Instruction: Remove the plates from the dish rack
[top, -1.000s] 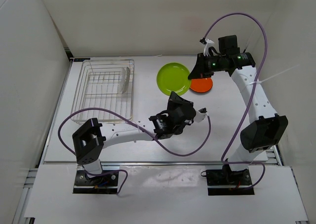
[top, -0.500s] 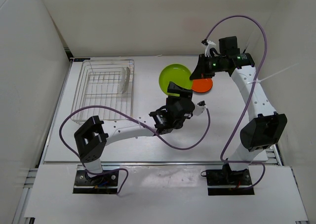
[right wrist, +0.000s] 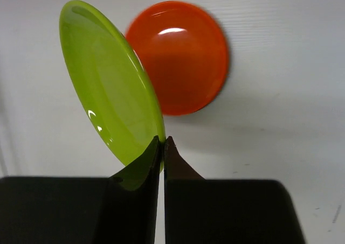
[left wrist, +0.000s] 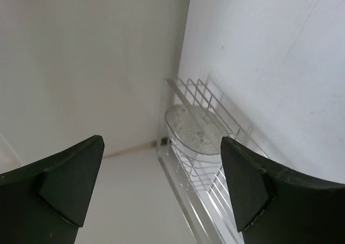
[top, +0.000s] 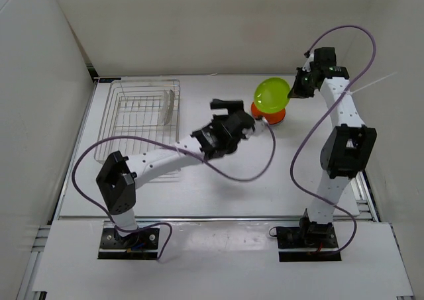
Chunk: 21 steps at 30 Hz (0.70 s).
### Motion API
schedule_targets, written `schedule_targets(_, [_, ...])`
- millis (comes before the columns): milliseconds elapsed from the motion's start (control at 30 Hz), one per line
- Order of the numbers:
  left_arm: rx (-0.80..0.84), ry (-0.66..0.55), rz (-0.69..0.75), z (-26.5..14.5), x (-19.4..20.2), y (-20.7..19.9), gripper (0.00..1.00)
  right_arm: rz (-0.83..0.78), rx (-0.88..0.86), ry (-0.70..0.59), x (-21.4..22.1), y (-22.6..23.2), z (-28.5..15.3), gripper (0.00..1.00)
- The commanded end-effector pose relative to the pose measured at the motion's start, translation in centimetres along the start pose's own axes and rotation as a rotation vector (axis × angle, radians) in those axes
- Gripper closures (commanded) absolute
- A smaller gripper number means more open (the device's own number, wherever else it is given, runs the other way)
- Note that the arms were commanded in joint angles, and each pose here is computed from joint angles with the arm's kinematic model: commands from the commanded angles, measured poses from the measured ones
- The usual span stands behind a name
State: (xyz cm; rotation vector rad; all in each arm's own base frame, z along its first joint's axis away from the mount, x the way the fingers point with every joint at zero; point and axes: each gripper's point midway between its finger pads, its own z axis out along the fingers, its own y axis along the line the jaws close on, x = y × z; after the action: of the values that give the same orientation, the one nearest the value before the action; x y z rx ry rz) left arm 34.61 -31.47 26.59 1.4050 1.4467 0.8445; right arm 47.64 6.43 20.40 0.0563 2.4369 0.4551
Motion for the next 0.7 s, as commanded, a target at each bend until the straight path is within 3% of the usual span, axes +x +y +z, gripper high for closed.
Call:
schedule_targets(0, [-0.024, 0.136, -0.267, 2.2, 7.3, 6.1, 0.00, 0.001, 0.133, -0.083, -3.4, -4.1, 1.5, 1.00])
schedule_targets(133, [0.026, 0.290, -0.554, 5.7, 13.9, 9.7, 0.00, -0.012, 0.183, -0.042, -3.0, -6.6, 4.4, 1.00])
schedule_targets(267, [0.098, 0.321, -0.806, 6.3, 17.5, 10.5, 0.00, -0.035, 0.221, -0.026, -2.6, -8.1, 6.2, 1.00])
schedule_targets(433, [0.161, 0.358, -0.956, 6.7, 21.0, 8.2, 0.00, -0.028, 0.234, 0.005, -1.8, -9.0, 8.0, 1.00])
schedule_targets(667, [0.199, 0.343, -1.036, 6.9, 21.9, 7.2, 0.00, -0.045, 0.232, 0.045, -0.7, -9.2, 9.4, 0.98])
